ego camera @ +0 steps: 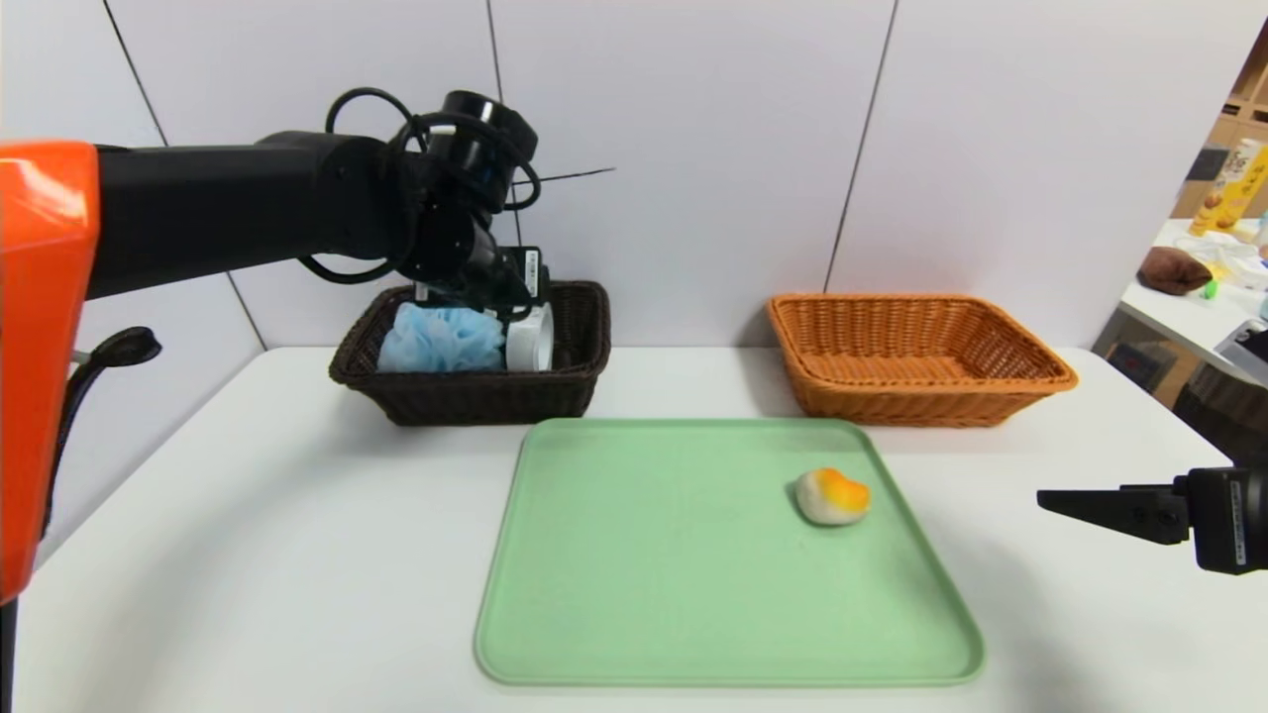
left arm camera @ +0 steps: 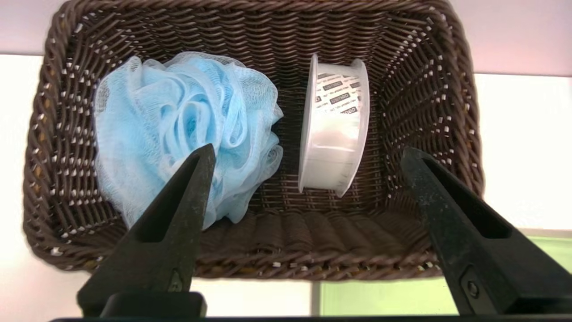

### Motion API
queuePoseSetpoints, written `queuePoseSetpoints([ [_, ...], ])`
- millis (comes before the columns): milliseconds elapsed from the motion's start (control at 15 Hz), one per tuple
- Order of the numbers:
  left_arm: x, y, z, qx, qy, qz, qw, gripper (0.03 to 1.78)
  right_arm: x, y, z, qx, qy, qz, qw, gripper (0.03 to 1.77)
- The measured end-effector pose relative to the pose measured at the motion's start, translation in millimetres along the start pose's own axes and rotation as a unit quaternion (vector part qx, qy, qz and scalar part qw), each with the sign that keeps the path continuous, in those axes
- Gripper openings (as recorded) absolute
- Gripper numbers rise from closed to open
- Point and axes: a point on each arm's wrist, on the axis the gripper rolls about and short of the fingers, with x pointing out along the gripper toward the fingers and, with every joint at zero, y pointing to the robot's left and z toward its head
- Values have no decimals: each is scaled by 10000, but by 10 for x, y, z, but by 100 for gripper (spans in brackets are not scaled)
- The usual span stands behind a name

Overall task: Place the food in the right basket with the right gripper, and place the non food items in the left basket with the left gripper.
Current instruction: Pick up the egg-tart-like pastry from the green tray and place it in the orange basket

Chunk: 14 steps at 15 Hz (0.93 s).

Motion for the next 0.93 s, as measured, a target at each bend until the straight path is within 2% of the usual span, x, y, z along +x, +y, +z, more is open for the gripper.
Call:
queuePoseSetpoints([
  [200,-313,-33,-10,-138,-22,-177,9997,156,-16,4,-5,0,-25,-9,10000,171],
  [467,-764,-10,-235,43,252,-570,9980,162,-44,19,4,-52,-90,-11,9999,171],
  [667,-1074,43,-506,305,568,-934,9935,164,-33,41,26,-226,-89,65,9997,171],
  [933,-1401,140,-750,515,907,-1632,9811,167,50,145,141,-559,-36,387,9977,171],
])
